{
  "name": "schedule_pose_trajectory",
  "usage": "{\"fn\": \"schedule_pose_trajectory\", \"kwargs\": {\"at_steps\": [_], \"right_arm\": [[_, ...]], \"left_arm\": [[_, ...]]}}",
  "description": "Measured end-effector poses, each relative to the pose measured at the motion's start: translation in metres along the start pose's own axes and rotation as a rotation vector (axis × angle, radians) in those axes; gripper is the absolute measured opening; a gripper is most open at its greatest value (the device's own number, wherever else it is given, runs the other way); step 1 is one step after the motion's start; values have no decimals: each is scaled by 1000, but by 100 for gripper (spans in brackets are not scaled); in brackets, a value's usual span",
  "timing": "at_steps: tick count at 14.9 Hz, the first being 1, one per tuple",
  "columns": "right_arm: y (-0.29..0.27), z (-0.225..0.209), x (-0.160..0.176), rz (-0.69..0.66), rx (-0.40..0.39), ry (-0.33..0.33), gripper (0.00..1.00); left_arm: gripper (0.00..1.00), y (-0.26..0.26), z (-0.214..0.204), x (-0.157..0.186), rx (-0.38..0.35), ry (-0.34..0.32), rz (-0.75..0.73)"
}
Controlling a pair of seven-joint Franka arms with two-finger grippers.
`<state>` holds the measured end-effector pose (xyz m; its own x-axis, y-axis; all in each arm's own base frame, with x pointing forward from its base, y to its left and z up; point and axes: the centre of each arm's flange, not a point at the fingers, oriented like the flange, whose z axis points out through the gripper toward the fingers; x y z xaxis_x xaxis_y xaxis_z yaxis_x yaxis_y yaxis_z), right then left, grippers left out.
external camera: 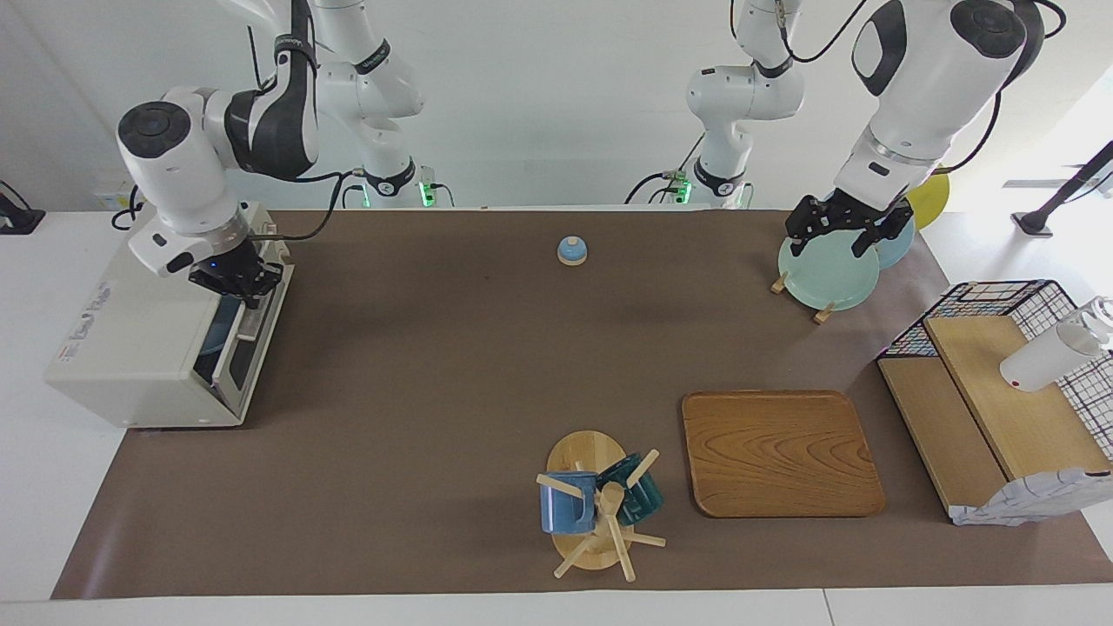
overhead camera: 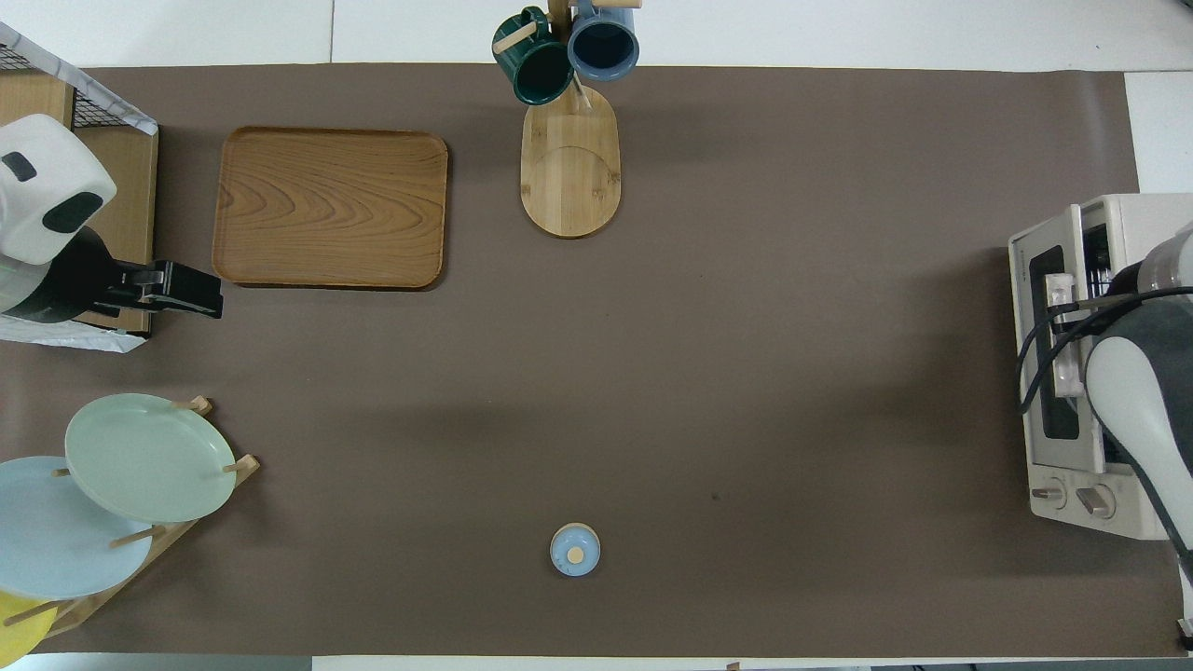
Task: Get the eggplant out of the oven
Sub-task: 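Reach the right gripper into the open toaster oven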
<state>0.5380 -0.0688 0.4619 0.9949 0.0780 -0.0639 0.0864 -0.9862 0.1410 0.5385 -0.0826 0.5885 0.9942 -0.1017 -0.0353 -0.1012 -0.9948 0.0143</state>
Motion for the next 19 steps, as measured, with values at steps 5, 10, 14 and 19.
{"fn": "schedule_pose_trajectory", "kwargs": {"at_steps": [5, 10, 14, 19], "right_arm": [[-46, 24, 4, -52, 41, 47, 1], [-84, 67, 11, -86, 57, 75, 1], [-95, 89, 13, -88, 62, 82, 1], [-106, 121, 19, -94, 68, 68, 1]], "left_arm": [[100, 0, 0, 0, 0, 0, 0], [100, 0, 0, 0, 0, 0, 0], [100, 0, 0, 0, 0, 0, 0], [100, 0, 0, 0, 0, 0, 0]]}}
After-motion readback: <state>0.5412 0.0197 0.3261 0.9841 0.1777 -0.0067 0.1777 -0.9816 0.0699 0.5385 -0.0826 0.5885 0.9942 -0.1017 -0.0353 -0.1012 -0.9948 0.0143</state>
